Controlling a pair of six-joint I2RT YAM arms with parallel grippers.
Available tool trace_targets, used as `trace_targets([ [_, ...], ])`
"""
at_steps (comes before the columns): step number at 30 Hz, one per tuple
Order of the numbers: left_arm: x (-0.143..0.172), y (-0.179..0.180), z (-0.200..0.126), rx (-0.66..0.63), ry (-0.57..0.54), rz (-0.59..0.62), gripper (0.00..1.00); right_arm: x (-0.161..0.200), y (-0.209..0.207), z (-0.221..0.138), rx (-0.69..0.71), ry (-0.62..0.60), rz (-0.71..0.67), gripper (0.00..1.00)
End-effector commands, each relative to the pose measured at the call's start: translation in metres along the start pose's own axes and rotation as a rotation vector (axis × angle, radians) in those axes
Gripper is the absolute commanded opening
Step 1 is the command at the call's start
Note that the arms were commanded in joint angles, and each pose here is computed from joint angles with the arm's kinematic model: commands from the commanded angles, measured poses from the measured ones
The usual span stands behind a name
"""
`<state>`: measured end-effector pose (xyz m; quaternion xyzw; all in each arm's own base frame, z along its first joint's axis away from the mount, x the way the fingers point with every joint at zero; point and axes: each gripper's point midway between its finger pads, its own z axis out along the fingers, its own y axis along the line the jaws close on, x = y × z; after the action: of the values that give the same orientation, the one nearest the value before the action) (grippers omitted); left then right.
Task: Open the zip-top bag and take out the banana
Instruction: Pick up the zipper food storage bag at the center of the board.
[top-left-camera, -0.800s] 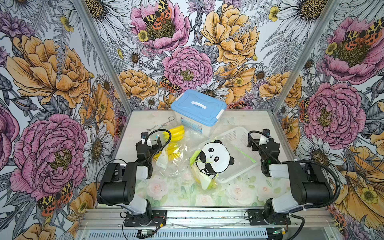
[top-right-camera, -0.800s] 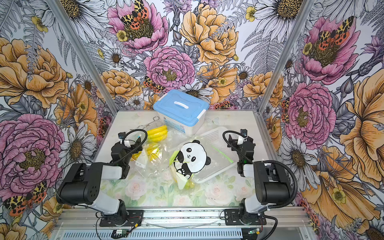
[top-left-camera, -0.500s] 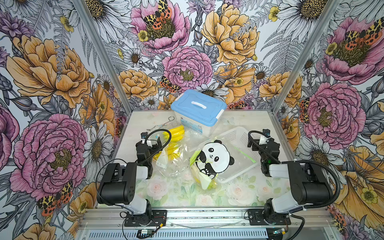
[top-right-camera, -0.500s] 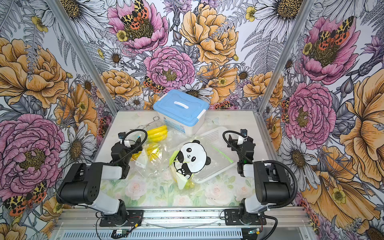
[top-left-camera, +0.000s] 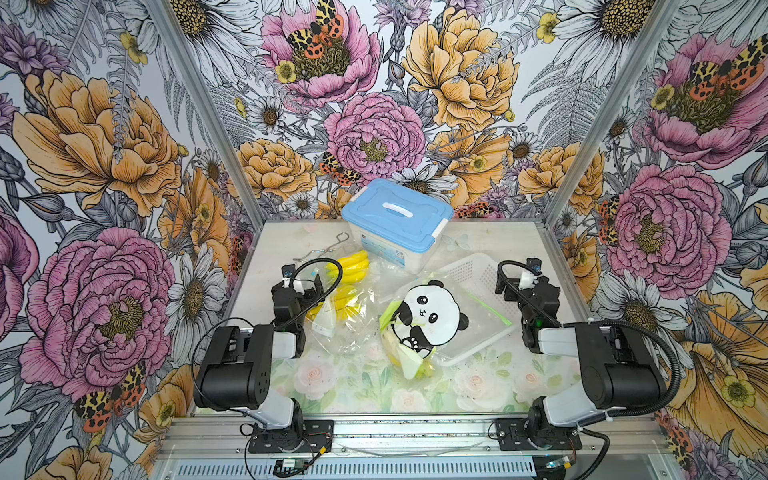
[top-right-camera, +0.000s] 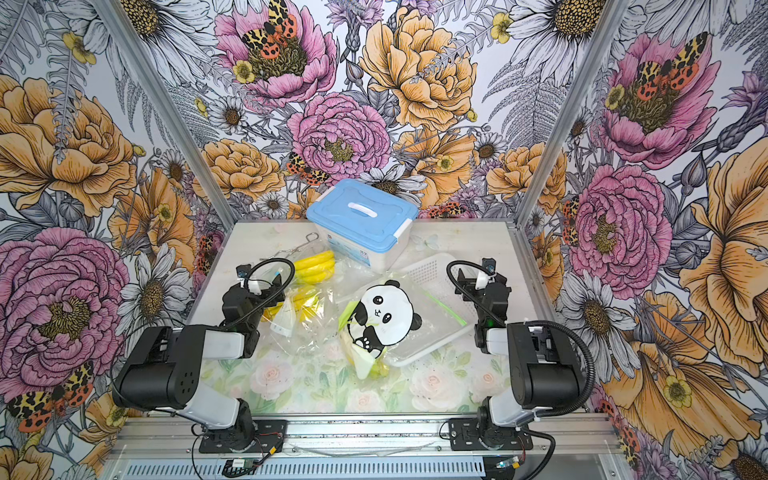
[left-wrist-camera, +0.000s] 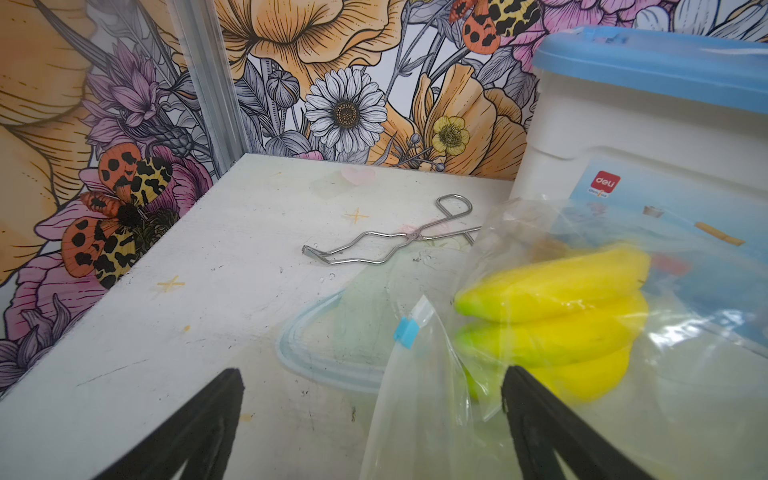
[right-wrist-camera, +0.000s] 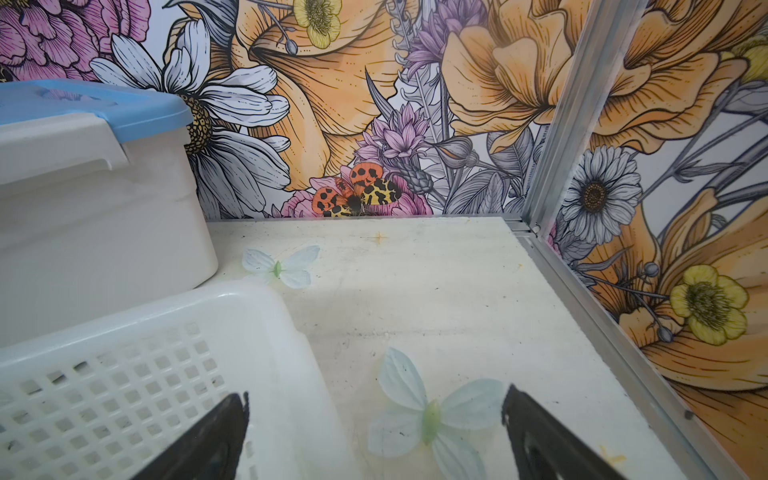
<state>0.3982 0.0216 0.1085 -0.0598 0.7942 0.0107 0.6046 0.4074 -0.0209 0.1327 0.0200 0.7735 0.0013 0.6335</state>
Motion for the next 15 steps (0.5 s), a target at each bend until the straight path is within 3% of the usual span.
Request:
trace_targets([
  [1,-0.0106,-0.0044,0.0032,0.012,-0.025,0.010,0.99,0.0182,-0.0046,-0.0035,0.014,0.052,0.033,0.99],
  [15,-0.0101,-0.0050,0.0035,0.010,-0.022,0.014,0.99,0.0168,-0.0050,-0.0022,0.020,0.064,0.029,0.99],
])
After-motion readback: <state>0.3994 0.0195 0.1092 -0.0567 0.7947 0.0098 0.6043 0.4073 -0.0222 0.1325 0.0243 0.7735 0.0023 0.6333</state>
